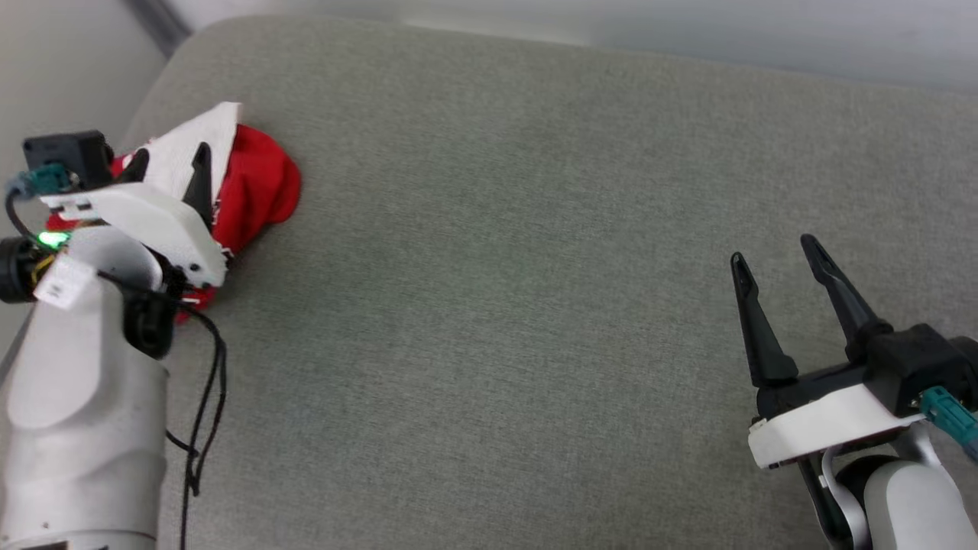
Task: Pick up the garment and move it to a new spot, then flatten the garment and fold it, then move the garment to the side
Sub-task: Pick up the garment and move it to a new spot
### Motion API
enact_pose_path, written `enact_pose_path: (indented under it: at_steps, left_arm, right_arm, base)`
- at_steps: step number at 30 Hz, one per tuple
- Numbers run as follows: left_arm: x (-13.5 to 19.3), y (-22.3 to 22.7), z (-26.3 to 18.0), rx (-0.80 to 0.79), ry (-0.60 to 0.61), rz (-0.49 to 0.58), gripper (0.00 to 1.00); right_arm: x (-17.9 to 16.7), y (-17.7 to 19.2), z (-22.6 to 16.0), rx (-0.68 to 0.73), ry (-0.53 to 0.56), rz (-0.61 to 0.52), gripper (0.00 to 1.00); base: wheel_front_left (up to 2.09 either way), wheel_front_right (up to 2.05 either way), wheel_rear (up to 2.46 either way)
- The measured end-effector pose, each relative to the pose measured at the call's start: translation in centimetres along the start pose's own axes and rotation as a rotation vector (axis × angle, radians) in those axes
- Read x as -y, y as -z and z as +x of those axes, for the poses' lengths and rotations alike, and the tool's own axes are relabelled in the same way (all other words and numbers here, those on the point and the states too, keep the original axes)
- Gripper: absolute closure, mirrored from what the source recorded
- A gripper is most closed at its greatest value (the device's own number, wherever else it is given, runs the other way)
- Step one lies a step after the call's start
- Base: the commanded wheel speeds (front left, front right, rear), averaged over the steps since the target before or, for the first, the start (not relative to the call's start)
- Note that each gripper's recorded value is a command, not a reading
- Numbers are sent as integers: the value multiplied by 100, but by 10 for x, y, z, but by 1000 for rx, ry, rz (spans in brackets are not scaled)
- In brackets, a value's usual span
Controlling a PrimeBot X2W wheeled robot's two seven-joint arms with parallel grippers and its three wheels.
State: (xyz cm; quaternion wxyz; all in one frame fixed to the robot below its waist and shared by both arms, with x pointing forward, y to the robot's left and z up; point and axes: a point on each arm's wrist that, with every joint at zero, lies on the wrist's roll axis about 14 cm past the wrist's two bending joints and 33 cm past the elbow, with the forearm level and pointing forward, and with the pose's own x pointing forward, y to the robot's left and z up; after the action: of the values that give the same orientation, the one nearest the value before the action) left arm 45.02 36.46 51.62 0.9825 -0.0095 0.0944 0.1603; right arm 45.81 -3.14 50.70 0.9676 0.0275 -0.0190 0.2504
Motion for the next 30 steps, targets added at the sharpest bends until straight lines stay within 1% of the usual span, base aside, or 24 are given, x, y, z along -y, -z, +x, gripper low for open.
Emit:
enact_pose_path:
  at_steps: [3, 7, 10, 14, 19, 20, 21, 22, 25, 26, 30]
  left_arm:
    - [-6, 23, 21, -164, -6, 43, 0]
    - [-17, 61, 36, -376, -30, 69, 0]
    - [-27, 91, 39, -526, -57, 67, 0]
    - [-33, 133, 33, -724, -80, 55, 0]
    - [-34, 152, 33, -849, -104, 29, 0]
    - [-33, 152, 35, -858, -104, 21, 15]
    - [-34, 151, 36, -851, -111, 20, 68]
    - [-34, 149, 38, -837, -115, 23, 100]
    - [-29, 142, 43, -783, -111, 29, 100]
    - [-29, 137, 45, -748, -110, 47, 100]
    - [-32, 107, 53, -591, -113, 63, 100]
  right_arm:
    - [14, 11, 0, -15, 32, 11, 0]
    - [32, 26, -1, -39, 77, 23, 0]
    - [43, 38, -3, -58, 102, 30, 0]
    - [54, 51, -4, -78, 129, 39, 0]
    - [63, 63, -5, -102, 148, 43, 0]
    - [65, 64, -4, -104, 150, 41, 0]
    - [66, 65, -3, -103, 151, 42, 0]
    - [66, 65, -3, -104, 150, 41, 0]
    - [65, 64, -2, -104, 140, 30, 0]
    - [65, 62, -1, -97, 139, 28, 0]
    - [62, 51, 0, -71, 136, 20, 0]
  base:
    - [0, 0, 0]
    - [0, 0, 0]
    - [0, 0, 0]
    - [0, 0, 0]
    - [0, 0, 0]
    - [0, 0, 0]
    - [0, 0, 0]
    - [0, 0, 0]
    - [0, 0, 0]
    - [0, 0, 0]
    - [0, 0, 0]
